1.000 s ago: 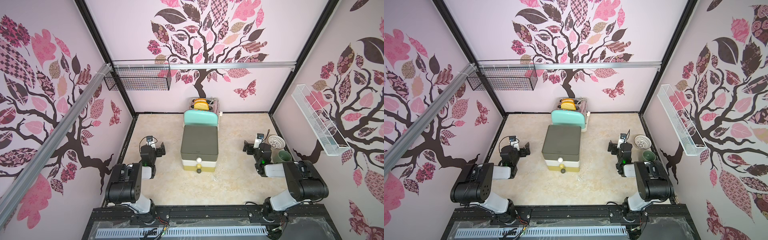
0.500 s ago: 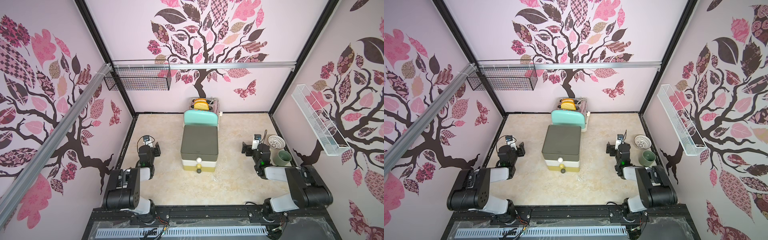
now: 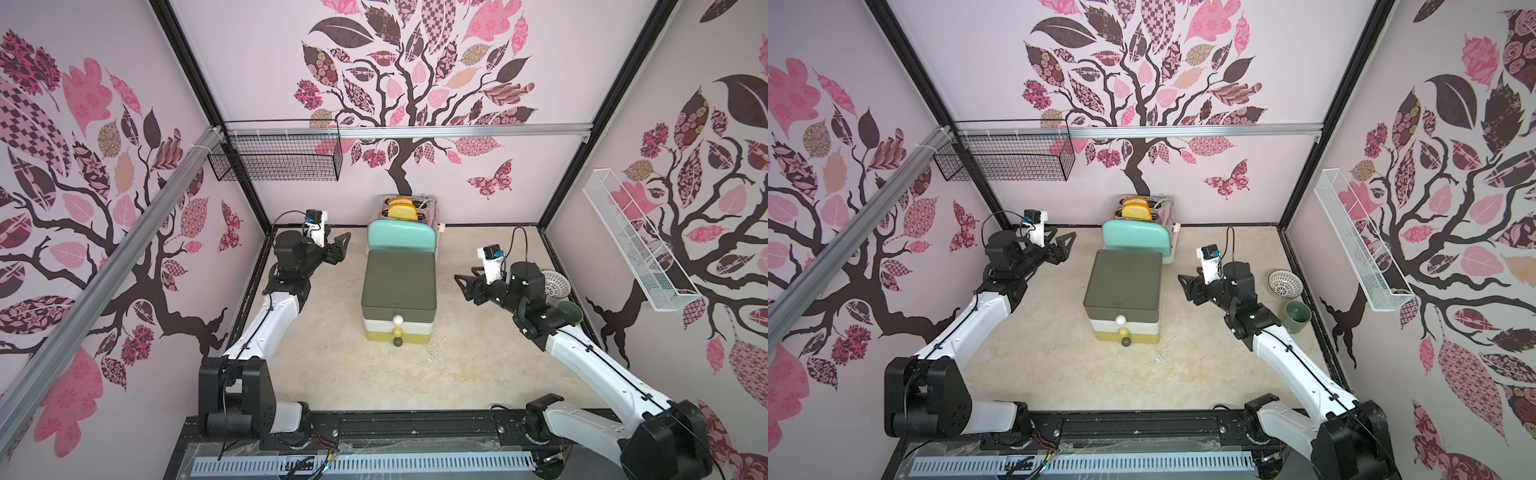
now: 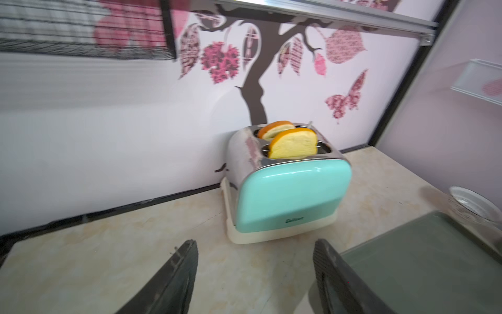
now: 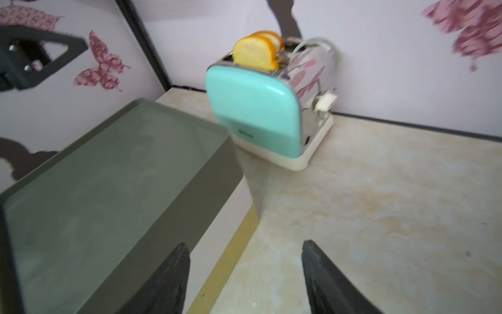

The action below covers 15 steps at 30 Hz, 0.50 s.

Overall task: Take the sponge out of the drawer
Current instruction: Adjust the storage box at the center of the board.

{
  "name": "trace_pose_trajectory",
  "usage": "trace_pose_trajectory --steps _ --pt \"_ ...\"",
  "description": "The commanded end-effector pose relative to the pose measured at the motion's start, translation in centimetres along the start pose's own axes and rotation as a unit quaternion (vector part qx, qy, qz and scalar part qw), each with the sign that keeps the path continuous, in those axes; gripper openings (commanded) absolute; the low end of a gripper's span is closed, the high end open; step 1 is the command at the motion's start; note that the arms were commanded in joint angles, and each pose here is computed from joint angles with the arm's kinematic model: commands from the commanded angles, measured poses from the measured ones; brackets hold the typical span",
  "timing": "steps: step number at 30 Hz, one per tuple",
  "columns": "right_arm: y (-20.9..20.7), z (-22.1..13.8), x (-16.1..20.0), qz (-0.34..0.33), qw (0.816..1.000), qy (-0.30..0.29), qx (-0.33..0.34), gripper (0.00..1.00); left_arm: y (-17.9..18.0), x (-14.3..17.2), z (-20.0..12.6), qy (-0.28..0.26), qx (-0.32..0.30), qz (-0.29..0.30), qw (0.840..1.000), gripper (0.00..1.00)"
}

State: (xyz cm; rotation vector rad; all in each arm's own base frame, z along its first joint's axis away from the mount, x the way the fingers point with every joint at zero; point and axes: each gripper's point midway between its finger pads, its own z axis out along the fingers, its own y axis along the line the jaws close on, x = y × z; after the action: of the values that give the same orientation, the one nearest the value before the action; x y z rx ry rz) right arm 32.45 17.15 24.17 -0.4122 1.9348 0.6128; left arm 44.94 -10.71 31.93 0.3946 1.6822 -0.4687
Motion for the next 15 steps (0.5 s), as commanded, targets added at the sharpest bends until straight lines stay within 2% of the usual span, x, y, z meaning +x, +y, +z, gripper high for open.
trace_pose_trajectory --steps 1,5,7,15 --pt "2.7 -1.8 0.8 0.051 0.997 0.024 -0.061 0.65 -3.1 1.3 0.9 0.062 0.108 -0.002 0.992 0.70" --pt "3.8 -2.4 0.8 0.069 0.993 0.029 -0.091 0.65 -4.9 1.5 2.6 0.082 0.157 0.021 0.984 0.72" --pt "4.0 -2.1 0.9 0.093 0.990 0.033 -0.101 0.68 -5.0 2.1 3.5 0.095 0.164 0.018 0.982 0.72" --pt "4.7 2.5 0.0 0.163 0.972 0.046 -0.163 0.66 -4.8 5.8 5.9 0.152 0.204 -0.001 0.967 0.72"
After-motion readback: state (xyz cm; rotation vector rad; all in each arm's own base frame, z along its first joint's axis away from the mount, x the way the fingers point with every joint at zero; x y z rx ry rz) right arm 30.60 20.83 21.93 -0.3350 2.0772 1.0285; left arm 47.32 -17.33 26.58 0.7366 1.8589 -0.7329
